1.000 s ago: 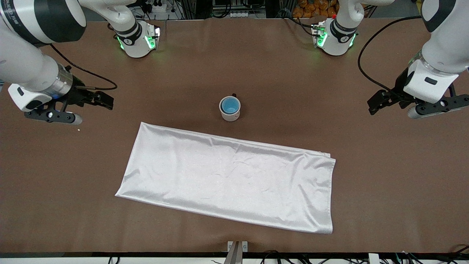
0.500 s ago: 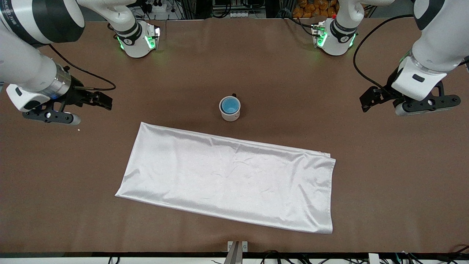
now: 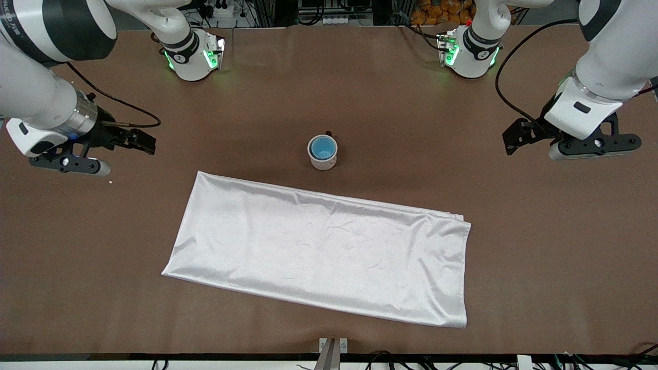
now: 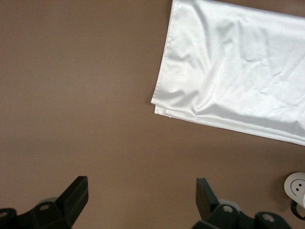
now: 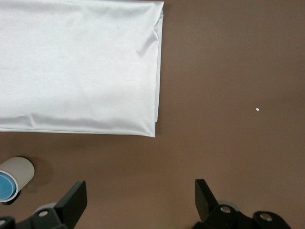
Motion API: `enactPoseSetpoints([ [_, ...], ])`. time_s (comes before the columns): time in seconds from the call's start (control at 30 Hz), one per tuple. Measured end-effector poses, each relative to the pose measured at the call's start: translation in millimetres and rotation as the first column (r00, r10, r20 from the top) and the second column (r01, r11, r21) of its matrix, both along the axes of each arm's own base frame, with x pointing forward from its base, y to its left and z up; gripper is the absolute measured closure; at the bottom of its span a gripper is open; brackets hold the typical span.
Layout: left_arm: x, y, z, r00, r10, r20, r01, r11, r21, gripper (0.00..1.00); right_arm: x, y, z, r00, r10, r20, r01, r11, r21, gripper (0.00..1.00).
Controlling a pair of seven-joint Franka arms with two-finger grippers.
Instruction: Place blue cup into white mug on table
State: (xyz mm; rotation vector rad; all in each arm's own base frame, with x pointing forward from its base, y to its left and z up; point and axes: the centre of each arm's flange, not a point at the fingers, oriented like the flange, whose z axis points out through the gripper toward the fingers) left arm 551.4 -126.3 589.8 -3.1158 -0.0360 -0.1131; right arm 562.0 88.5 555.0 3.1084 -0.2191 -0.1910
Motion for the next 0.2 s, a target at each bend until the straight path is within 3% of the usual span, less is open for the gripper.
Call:
enactPoseSetpoints([
  [0.2, 0, 0, 4, 1.000, -0.016, 0.001, 0.016, 1.000, -0.004, 0.00, 5, -40, 7, 1.000, 0.028, 0.014, -0.028, 1.000, 0.013, 0.00],
])
